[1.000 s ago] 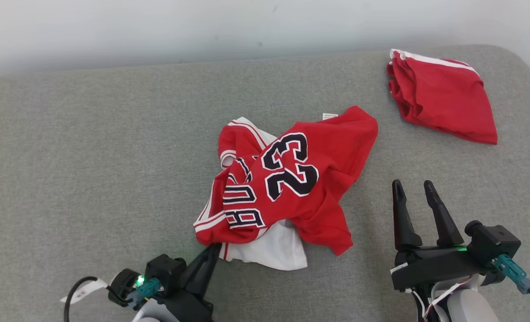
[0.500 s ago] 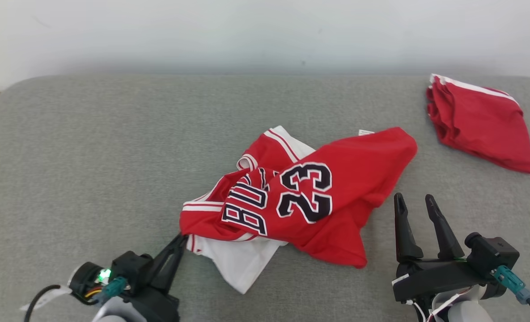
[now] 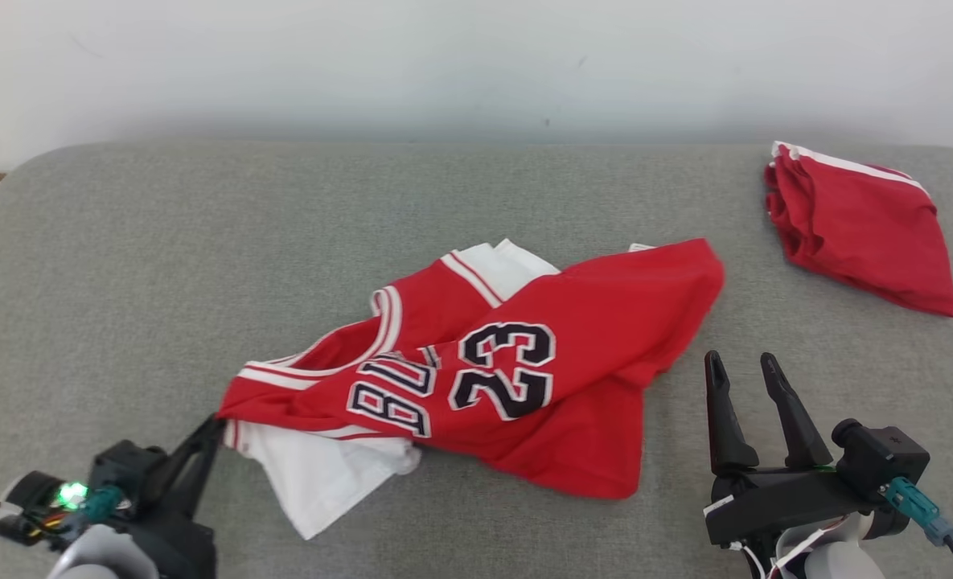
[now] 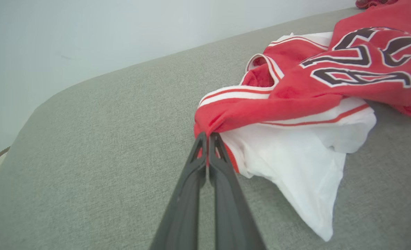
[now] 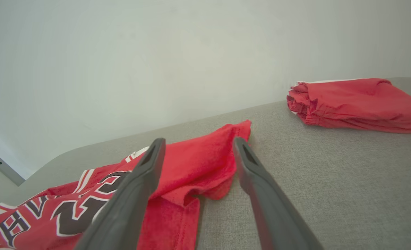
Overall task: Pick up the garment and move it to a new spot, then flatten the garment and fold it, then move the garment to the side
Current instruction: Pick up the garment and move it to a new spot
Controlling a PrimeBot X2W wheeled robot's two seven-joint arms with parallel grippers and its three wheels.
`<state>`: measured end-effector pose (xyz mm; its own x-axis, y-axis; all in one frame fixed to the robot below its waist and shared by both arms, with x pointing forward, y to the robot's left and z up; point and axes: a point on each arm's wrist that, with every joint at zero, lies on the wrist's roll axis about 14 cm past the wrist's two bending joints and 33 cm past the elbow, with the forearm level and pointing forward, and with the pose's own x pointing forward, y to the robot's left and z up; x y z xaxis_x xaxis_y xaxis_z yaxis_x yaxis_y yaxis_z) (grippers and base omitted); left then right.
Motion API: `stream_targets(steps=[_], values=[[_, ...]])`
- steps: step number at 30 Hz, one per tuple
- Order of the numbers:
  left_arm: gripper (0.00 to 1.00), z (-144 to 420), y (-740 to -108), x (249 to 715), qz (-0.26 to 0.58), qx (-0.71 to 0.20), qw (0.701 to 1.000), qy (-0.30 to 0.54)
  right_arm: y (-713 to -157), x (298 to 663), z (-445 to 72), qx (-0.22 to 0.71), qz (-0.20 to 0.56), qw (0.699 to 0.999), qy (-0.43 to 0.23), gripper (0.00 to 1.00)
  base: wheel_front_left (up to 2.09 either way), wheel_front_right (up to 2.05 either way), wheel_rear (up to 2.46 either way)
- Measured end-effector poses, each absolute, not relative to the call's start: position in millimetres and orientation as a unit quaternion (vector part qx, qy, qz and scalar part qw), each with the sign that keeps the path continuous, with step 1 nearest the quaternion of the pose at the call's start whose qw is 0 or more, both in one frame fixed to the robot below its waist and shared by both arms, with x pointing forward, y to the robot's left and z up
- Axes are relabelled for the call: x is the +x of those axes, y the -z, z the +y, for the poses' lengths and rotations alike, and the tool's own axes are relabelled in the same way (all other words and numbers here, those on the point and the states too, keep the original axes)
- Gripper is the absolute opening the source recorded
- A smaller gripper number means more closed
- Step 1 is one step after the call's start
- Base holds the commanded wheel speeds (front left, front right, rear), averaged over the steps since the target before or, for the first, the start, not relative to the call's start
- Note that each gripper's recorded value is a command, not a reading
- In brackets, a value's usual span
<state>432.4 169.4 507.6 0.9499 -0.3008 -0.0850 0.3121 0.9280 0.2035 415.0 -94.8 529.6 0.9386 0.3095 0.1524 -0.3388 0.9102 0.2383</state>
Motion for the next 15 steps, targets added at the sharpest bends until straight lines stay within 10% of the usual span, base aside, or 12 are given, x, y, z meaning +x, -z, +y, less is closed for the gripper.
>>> stream_targets(steps=[6, 7, 9, 15], values=[[0.00, 184.8, -503.6, 436.9, 0.040, 0.116, 0.982, 0.144, -530.3, 413.4, -104.2, 0.126, -0.056, 0.978, -0.156, 1.00, 0.00, 0.00, 0.00], [0.14, 183.7, -504.7, 437.1, 0.037, 0.113, 0.982, 0.145, -530.7, 413.3, -104.8, 0.126, -0.057, 0.978, -0.155, 1.00, 0.00, 0.00, 0.00], [0.90, 183.1, -504.8, 436.9, 0.033, 0.110, 0.983, 0.142, -530.9, 413.4, -105.7, 0.125, -0.056, 0.979, -0.154, 1.00, 0.00, 0.00, 0.00], [1.00, 188.5, -501.7, 430.0, 0.023, 0.082, 0.990, 0.111, -532.7, 414.3, -104.1, 0.125, -0.057, 0.978, -0.156, 1.00, 0.00, 0.00, 0.00]])
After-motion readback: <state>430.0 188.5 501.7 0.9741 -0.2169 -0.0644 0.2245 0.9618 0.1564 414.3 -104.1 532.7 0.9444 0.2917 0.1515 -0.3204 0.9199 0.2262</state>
